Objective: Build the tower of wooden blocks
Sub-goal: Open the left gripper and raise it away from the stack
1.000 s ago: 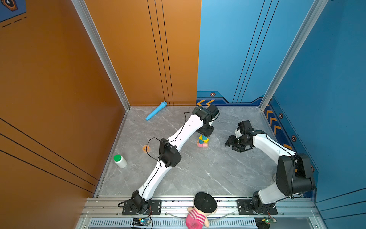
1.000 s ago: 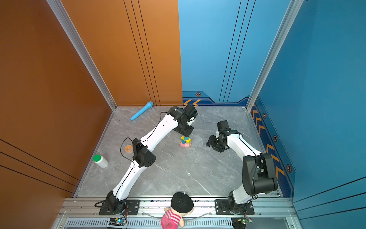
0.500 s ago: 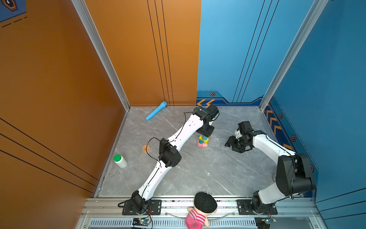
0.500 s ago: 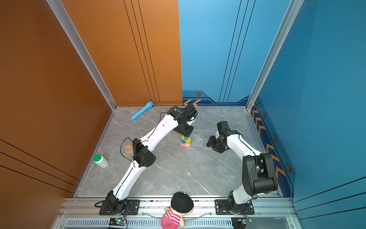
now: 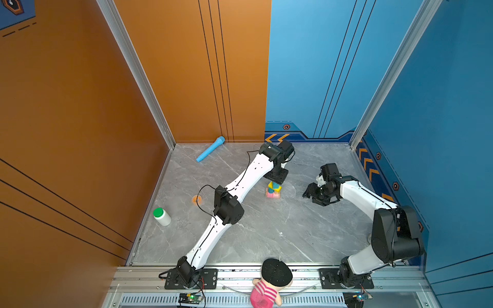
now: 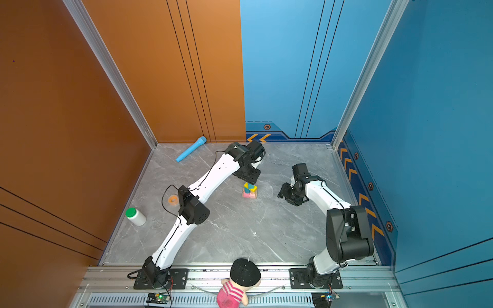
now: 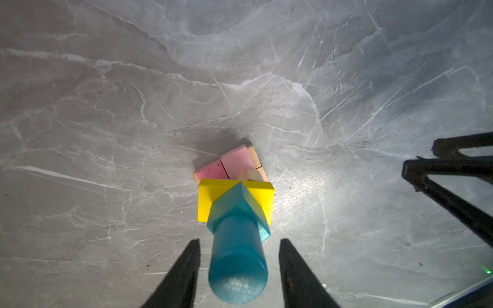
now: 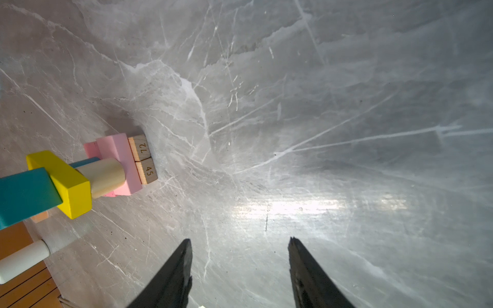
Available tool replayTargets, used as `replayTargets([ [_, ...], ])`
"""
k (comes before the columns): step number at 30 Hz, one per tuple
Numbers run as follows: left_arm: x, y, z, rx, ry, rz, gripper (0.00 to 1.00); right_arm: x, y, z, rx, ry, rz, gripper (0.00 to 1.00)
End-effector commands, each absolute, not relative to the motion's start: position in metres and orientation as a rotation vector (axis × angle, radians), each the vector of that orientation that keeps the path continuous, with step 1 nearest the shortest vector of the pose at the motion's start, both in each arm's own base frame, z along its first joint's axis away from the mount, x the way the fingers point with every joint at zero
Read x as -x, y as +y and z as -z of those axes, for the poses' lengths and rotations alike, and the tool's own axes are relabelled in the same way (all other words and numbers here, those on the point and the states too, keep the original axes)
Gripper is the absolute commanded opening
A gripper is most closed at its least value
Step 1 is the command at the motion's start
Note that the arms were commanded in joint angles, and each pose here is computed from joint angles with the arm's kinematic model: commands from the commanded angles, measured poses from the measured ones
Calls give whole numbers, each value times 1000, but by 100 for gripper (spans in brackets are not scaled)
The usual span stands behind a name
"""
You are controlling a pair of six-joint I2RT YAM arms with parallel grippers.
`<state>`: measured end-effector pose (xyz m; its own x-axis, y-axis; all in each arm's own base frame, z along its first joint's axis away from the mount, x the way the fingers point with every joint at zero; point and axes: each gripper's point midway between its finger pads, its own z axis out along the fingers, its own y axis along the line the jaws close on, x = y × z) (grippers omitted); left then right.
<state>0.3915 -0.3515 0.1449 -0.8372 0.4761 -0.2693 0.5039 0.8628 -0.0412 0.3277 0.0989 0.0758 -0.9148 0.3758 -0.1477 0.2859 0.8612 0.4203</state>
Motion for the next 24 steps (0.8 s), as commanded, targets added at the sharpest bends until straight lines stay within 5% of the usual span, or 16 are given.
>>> replayTargets([
  [1, -396, -348, -149, -716, 2790, 186, 59, -328, 100, -76, -526, 2809, -609, 60],
  [12, -404, -322, -204, -650, 2697, 199, 99, -334, 94, -104, -500, 2757, -576, 67],
  [19, -393, -290, -252, -636, 2622, 145, 98, -340, 88, -137, -447, 2690, -578, 81],
  [24, -381, -252, -285, -578, 2570, 33, 98, -344, 75, -165, -434, 2618, -543, 100],
])
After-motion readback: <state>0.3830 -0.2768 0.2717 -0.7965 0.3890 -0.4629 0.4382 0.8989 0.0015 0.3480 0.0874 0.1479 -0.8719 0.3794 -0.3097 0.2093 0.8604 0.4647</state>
